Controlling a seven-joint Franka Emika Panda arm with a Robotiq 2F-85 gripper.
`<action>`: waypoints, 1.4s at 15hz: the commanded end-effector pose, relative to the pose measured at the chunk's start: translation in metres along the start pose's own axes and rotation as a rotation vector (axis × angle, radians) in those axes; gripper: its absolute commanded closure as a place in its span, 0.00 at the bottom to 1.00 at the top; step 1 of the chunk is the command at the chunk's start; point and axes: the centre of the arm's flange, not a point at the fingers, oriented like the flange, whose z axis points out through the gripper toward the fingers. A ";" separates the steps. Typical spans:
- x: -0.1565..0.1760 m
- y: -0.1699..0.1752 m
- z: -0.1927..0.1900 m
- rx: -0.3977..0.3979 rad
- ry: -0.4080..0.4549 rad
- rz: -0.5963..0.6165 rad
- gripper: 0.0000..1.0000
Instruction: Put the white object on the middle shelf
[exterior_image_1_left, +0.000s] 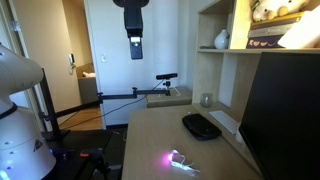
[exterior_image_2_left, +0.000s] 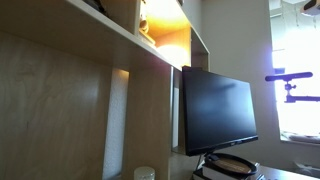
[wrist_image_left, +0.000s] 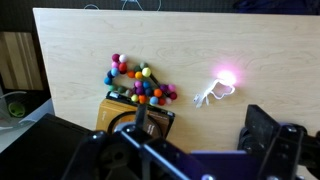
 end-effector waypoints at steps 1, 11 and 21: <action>0.000 0.000 0.000 0.000 0.000 0.000 0.00; 0.056 -0.020 0.047 0.026 -0.120 -0.052 0.00; 0.130 -0.067 0.106 -0.008 -0.076 -0.310 0.00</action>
